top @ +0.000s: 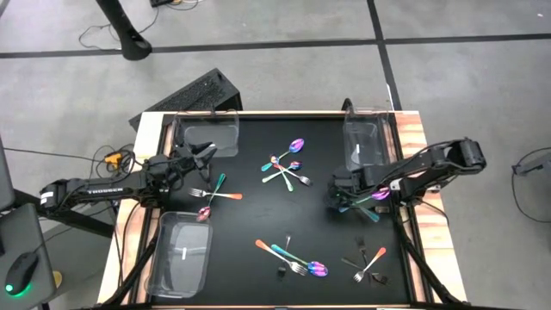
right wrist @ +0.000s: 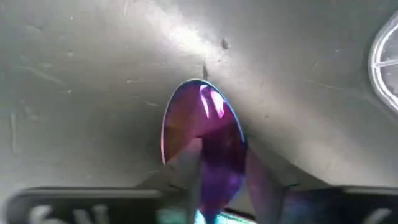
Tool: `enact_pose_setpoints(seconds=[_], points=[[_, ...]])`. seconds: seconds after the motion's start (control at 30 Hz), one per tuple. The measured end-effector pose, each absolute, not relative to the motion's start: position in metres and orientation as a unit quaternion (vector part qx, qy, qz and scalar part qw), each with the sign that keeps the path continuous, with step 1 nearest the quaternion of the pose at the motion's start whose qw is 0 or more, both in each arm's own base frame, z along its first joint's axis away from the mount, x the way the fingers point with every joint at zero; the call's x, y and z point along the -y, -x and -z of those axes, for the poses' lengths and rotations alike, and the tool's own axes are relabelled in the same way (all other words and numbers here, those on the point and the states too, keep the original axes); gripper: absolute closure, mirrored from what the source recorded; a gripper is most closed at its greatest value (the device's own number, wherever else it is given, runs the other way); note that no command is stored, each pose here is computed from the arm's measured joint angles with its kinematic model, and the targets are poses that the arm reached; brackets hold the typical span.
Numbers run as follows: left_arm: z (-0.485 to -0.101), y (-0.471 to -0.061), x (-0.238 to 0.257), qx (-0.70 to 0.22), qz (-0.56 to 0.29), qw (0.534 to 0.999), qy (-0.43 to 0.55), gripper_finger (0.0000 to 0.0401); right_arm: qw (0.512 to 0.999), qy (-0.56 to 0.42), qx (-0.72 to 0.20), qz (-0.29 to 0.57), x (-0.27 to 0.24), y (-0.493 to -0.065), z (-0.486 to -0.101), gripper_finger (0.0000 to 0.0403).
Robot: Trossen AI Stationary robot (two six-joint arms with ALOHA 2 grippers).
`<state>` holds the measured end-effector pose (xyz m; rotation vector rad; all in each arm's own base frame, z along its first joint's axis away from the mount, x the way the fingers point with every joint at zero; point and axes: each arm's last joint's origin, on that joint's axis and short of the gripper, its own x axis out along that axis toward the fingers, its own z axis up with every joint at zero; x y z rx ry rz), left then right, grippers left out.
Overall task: Sort silverware by color (type)
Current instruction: Put the violet spoon into the top right transparent bin
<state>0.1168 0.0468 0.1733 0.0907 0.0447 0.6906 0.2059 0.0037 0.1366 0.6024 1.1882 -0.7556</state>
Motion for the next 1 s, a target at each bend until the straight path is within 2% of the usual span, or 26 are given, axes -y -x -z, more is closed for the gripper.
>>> enact_pose_setpoints(seconds=[0.17, 0.4, 0.5, 0.6, 0.73, 0.87, 1.0], points=[[-0.173, -0.116, -0.047, -0.02, -0.348, 0.936, -0.04, 0.0279, 0.739, -0.293, -0.522, 0.31, -0.005, -0.205, -0.148, 0.0385], [-0.174, -0.116, -0.048, -0.015, -0.356, 0.934, -0.032, 0.0279, 0.812, -0.279, -0.444, 0.256, 0.0, -0.212, -0.202, 0.0397], [-0.175, -0.116, -0.048, -0.008, -0.357, 0.934, -0.027, 0.0279, 0.841, -0.248, -0.399, 0.268, 0.007, -0.21, -0.228, 0.0397], [-0.175, -0.116, -0.048, -0.006, -0.357, 0.934, -0.026, 0.0279, 0.865, -0.219, -0.338, 0.299, 0.019, -0.205, -0.255, 0.0398], [-0.175, -0.116, -0.048, -0.006, -0.357, 0.934, -0.026, 0.0279, 0.869, -0.173, -0.27, 0.376, 0.035, -0.191, -0.281, 0.0399], [-0.175, -0.116, -0.048, -0.006, -0.357, 0.934, -0.026, 0.0279, 0.844, -0.118, -0.222, 0.475, 0.053, -0.171, -0.297, 0.0399], [-0.175, -0.116, -0.048, -0.007, -0.358, 0.933, -0.026, 0.0279, 0.798, -0.092, -0.217, 0.554, 0.07, -0.152, -0.301, 0.0399]])
